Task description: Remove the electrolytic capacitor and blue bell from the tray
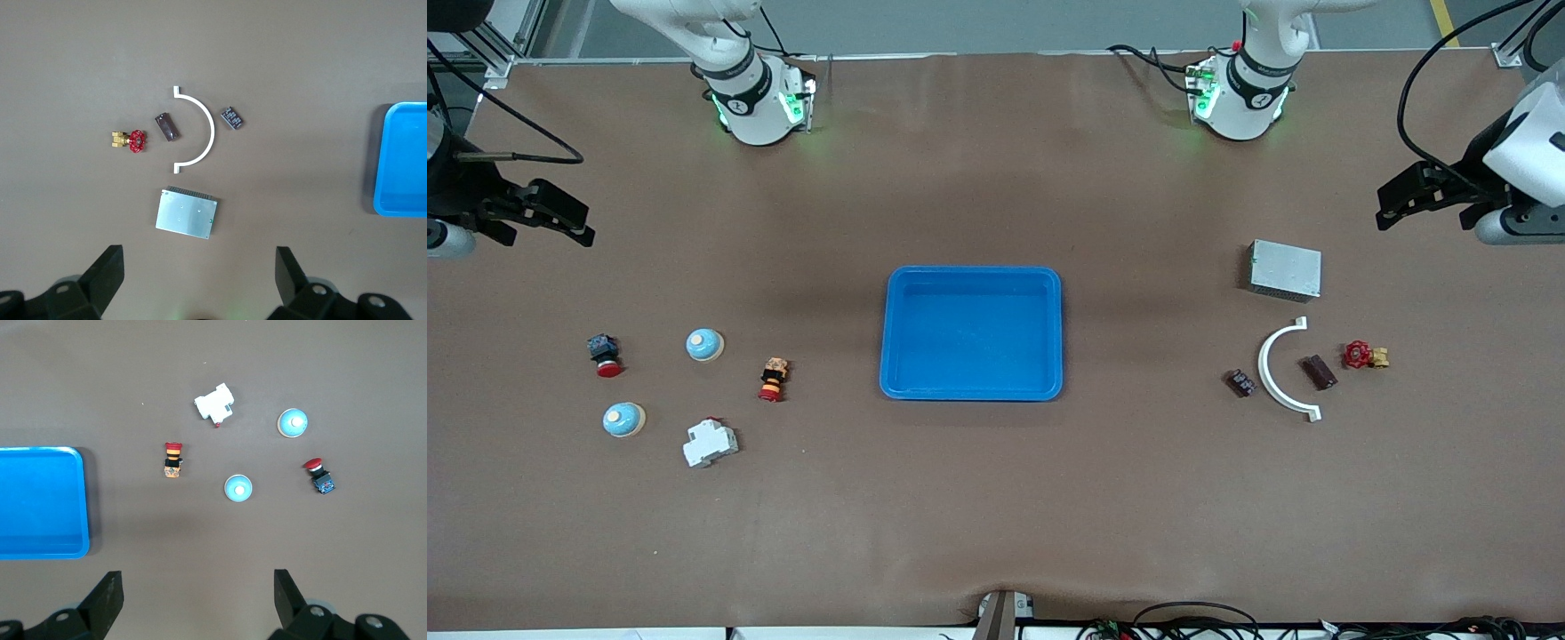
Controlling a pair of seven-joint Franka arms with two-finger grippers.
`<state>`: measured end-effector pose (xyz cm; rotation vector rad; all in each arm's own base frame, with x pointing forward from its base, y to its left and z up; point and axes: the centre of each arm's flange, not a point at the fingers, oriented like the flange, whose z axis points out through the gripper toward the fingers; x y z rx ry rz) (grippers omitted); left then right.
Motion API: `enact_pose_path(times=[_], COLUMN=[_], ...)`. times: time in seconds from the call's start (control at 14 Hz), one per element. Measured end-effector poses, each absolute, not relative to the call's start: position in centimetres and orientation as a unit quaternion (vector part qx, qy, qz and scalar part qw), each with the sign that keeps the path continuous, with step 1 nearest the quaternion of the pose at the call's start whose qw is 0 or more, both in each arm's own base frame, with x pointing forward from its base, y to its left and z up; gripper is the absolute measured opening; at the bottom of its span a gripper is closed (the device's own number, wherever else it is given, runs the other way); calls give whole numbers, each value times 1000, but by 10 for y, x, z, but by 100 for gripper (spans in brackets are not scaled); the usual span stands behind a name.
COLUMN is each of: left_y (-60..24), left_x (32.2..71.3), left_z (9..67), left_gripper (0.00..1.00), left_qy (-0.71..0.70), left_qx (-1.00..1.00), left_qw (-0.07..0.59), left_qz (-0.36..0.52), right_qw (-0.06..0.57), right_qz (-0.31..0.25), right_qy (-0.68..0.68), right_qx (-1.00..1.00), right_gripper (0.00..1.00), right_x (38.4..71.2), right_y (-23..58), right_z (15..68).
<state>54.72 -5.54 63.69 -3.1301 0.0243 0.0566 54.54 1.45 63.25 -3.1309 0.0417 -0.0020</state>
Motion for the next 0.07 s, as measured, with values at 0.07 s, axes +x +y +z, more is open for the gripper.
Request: enact_pose_path(times=[0.07], left_y=[-55], left_x=[549], left_z=[635], left_gripper=[100], left_qy=[8], left_qx=[-1000], left_qw=[5], left_qz=[20], right_qw=[6], right_qz=[-1], right_qy=[13], right_qx=[-1000], right_gripper=[100], right_x=[545], right_y=[15], right_z=[633])
